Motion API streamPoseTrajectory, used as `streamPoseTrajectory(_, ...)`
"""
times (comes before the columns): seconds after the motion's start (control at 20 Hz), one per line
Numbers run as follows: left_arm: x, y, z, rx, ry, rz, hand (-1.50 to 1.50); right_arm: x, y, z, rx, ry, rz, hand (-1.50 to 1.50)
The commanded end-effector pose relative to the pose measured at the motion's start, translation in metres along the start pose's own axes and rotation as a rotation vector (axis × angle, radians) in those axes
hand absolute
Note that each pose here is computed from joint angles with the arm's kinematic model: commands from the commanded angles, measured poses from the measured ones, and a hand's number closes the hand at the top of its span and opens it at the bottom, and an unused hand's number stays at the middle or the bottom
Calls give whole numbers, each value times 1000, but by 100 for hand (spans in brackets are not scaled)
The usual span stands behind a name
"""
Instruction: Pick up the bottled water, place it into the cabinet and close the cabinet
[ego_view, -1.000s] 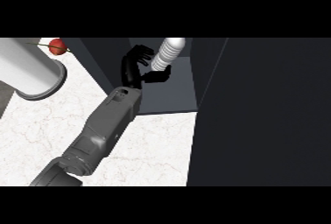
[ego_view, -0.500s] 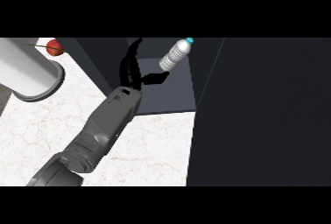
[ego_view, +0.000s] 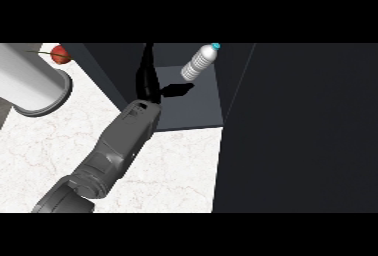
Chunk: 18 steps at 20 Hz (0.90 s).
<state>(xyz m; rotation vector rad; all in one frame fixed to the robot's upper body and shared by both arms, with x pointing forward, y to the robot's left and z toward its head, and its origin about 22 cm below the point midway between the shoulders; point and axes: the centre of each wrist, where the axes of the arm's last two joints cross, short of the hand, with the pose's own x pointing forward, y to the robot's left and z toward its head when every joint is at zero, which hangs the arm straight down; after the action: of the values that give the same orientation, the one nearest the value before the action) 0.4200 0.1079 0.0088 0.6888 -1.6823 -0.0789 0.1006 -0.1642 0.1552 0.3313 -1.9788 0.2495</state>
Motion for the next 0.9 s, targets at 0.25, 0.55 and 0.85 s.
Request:
streamPoseTrajectory(0.25,1,5,0,-100,-114,316,150,19,2,3,6,-17,-28,-150)
streamPoseTrajectory(0.55,14,4,-4,-172,-172,476,150,12,6,6,18,-2,-16,-150)
streamPoseTrajectory(0.85,-7,6,16,-299,-159,612,150,13,5,15,-24,-4,-14,-150)
